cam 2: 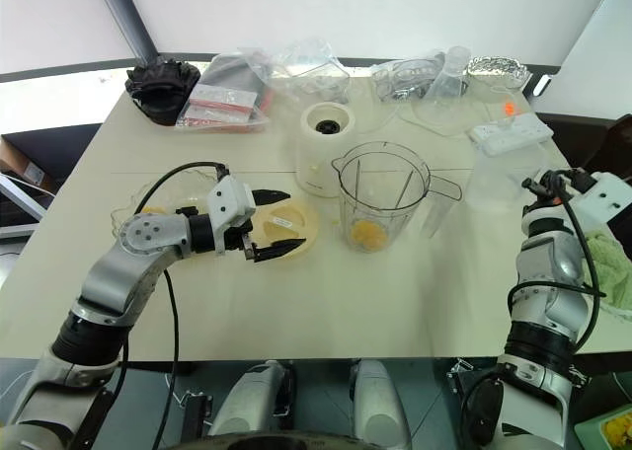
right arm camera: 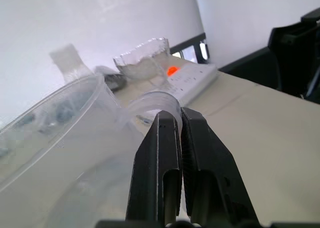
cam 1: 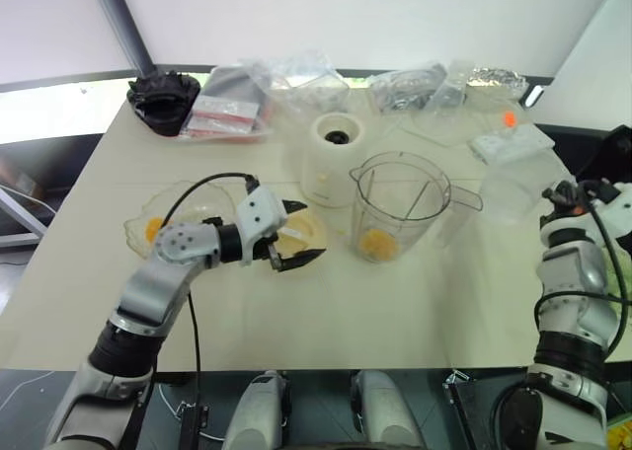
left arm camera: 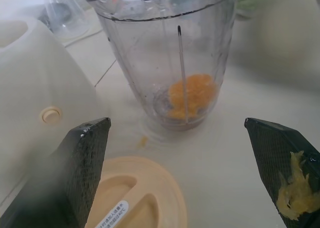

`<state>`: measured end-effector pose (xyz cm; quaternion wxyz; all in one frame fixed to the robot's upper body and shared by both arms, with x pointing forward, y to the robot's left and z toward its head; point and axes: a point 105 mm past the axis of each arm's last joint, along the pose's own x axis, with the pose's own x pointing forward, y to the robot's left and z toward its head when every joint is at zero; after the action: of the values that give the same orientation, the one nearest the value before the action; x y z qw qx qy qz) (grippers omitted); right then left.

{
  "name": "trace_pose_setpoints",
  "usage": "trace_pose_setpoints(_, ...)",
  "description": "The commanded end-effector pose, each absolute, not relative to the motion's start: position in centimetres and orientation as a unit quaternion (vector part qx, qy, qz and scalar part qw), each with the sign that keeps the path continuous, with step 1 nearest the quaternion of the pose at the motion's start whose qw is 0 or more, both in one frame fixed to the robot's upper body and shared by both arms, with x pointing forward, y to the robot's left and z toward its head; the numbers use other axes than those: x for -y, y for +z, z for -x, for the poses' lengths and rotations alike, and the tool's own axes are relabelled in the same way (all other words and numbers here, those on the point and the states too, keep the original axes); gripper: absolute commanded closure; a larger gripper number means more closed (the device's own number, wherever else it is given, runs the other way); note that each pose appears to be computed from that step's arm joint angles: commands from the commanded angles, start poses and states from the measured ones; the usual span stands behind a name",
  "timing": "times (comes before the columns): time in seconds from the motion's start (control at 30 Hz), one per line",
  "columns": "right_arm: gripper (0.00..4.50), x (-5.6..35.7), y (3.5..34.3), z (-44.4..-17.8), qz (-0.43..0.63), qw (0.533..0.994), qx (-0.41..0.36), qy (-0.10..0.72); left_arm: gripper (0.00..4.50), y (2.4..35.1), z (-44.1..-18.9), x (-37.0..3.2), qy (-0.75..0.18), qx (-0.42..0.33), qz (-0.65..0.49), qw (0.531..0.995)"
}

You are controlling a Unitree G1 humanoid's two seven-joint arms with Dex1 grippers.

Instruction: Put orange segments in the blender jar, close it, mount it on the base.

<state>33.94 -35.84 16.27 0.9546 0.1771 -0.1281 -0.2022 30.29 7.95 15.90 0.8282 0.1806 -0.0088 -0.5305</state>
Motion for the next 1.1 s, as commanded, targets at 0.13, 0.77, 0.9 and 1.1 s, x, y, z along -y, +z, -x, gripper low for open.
trace_pose_setpoints(0.13, 4.43, 35.2, 23.4, -33.6, -0.137, 0.957, 0.209, -0.150, 0.00, 18.6, -30.5, -8.5, -0.533, 0.037, -0.129, 0.835)
trace_pose_setpoints(0.77, 4.43, 31.0, 31.3, -31.6, -0.014, 0.970, 0.241, -0.006, 0.00, 18.0, -30.8, -7.9, -0.537, 0.041, -0.131, 0.832)
trace_pose_setpoints(0.9, 4.43, 30.5, 32.0, -30.8, 0.008, 0.970, 0.242, 0.006, 0.00, 18.0, -31.0, -7.7, -0.541, 0.043, -0.140, 0.828)
trace_pose_setpoints(1.1, 4.43, 29.9, 32.4, -30.4, 0.043, 0.969, 0.242, 0.009, 0.00, 18.0, -31.2, -7.7, -0.545, 0.045, -0.145, 0.825)
